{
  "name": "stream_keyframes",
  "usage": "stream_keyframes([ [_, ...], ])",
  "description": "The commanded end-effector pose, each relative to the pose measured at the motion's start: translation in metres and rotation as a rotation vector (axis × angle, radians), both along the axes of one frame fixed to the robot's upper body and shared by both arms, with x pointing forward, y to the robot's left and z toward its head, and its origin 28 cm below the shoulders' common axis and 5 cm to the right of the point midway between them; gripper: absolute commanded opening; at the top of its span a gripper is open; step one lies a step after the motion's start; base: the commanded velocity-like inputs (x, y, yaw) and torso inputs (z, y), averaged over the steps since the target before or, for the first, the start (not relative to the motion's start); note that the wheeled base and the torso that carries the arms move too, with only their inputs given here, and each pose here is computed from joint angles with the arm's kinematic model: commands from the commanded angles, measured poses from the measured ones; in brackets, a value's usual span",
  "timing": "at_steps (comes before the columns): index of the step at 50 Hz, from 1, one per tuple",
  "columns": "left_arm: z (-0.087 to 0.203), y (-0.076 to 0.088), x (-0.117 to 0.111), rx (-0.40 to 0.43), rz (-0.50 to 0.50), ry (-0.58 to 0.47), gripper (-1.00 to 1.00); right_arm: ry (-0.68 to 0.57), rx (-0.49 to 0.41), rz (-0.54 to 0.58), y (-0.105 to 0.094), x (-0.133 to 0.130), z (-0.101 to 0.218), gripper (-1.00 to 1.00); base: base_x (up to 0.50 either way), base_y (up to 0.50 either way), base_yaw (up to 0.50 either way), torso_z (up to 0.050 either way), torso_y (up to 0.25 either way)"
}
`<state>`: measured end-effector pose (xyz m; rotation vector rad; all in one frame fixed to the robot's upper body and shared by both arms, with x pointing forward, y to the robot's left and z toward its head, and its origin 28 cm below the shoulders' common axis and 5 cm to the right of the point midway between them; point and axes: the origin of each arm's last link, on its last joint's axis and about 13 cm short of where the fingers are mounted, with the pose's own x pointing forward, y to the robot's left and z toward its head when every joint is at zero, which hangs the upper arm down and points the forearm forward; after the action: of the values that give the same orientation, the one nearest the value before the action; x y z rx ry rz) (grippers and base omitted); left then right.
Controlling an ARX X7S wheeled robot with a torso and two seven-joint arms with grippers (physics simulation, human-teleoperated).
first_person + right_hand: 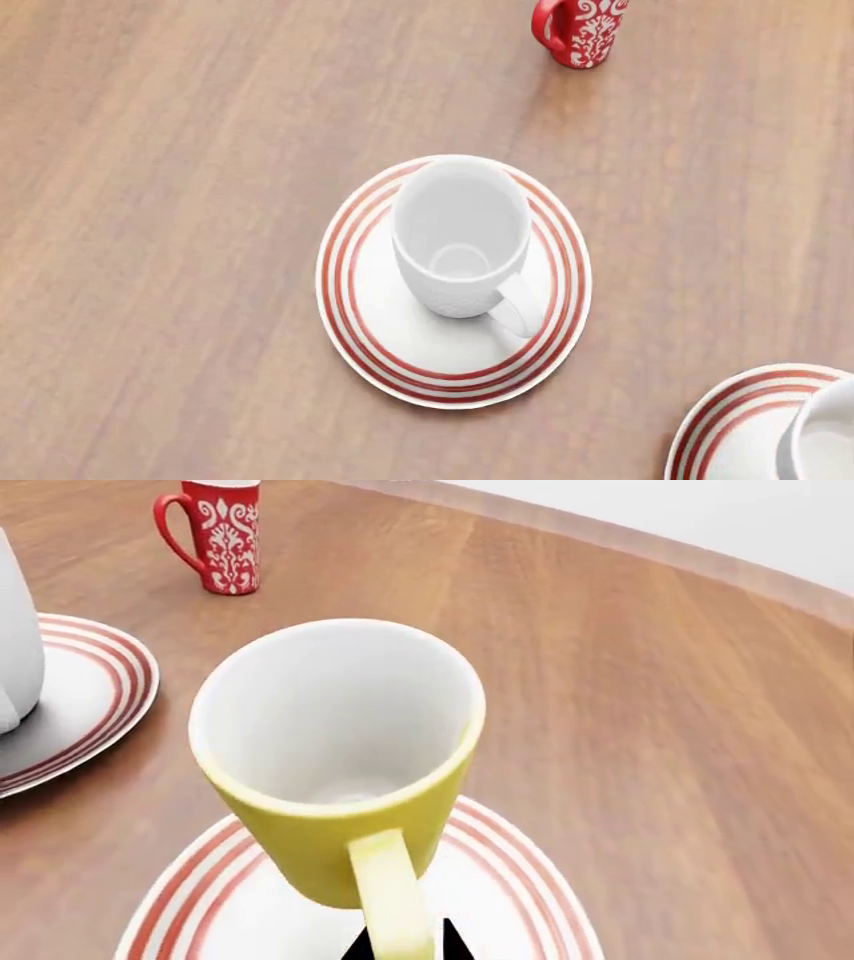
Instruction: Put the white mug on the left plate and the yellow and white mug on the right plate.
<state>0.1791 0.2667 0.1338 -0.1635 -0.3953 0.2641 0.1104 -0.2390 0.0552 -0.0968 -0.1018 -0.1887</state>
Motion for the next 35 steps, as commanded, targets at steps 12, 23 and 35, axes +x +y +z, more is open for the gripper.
stream_keyframes([
  [12, 0.001, 0.000, 0.000, 0.000, 0.001, -0.003, 1.00, 0.020, 0.014, 0.003, 0.000, -0.011, -0.015, -1.00, 0.00, 0.00, 0.00, 0.000, 0.000],
  [23, 0.001, 0.000, 0.000, 0.000, 0.002, -0.002, 1.00, 0.038, 0.035, -0.006, -0.001, -0.007, -0.025, -1.00, 0.00, 0.00, 0.00, 0.000, 0.000],
  [35, 0.001, -0.002, 0.001, 0.001, -0.004, 0.001, 1.00, 0.042, 0.037, -0.007, -0.001, -0.007, -0.027, -1.00, 0.00, 0.00, 0.00, 0.000, 0.001],
])
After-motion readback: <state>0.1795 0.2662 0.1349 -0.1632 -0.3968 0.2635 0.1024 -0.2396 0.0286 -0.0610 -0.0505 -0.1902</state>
